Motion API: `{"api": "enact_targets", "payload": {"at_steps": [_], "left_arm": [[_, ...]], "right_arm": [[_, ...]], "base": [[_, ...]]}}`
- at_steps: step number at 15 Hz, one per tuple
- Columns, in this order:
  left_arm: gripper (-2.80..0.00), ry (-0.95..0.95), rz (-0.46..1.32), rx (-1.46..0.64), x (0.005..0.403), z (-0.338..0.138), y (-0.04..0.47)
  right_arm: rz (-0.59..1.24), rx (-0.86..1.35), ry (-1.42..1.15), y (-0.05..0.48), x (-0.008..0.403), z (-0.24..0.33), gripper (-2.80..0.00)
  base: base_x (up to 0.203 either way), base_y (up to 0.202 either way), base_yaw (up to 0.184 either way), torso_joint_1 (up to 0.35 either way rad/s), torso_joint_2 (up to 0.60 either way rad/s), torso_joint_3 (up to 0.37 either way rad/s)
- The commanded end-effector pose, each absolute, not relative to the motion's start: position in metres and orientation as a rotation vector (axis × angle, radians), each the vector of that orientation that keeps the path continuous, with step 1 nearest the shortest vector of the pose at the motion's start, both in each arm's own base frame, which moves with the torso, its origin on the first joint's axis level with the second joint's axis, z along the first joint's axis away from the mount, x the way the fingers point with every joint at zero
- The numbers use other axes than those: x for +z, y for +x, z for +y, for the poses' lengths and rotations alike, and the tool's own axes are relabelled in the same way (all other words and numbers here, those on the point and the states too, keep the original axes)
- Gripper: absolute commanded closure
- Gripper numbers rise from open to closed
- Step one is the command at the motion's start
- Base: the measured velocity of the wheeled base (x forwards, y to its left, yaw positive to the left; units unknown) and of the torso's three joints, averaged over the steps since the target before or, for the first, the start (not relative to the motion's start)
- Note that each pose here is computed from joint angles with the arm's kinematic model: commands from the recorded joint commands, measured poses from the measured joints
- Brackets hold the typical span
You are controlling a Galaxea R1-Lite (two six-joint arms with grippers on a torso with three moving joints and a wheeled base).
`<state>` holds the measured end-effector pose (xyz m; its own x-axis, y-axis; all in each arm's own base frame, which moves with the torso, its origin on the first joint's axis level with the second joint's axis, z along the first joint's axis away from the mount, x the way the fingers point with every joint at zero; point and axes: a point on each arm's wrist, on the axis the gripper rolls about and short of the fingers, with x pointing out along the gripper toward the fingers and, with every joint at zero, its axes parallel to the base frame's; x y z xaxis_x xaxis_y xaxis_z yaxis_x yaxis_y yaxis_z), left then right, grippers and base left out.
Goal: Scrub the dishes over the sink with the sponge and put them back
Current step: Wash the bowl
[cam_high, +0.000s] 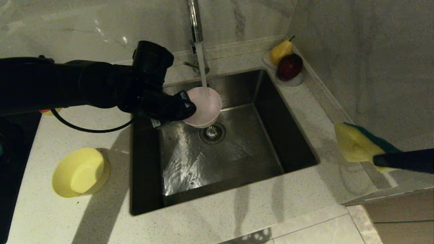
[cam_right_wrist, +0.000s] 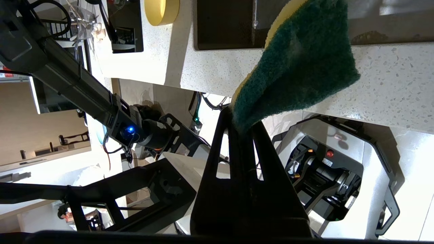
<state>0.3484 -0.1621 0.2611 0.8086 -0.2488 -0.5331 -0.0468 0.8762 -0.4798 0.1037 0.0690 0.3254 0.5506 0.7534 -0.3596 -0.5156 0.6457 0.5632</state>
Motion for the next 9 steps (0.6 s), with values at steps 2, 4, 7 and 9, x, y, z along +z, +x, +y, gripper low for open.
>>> {"api": "enact_targets", "payload": {"at_steps": [2, 4, 7, 9], "left_arm": [[0.00, -0.498, 0.635, -0.110, 0.2588, -0.1634, 0.3480], [0.00, -0.493, 0.627, -0.093, 0.2588, -0.1636, 0.3479], [0.00, -0.491, 0.630, -0.090, 0.2582, -0.1634, 0.3477], [0.00, -0.487, 0.634, -0.093, 0.2572, -0.1653, 0.3462]], "right_arm": [[0.631, 0.781, 0.424, 0.1035, 0.3244, 0.0691, 0.00], [0.631, 0.782, 0.424, 0.1034, 0.3244, 0.0691, 0.00], [0.637, 0.780, 0.424, 0.1037, 0.3229, 0.0692, 0.00], [0.643, 0.778, 0.423, 0.1034, 0.3209, 0.0691, 0.00]], "base": [[0.000, 0.000, 0.000, 0.000, 0.00, 0.000], [0.000, 0.000, 0.000, 0.000, 0.00, 0.000], [0.000, 0.000, 0.000, 0.000, 0.00, 0.000], [0.000, 0.000, 0.000, 0.000, 0.00, 0.000]]}}
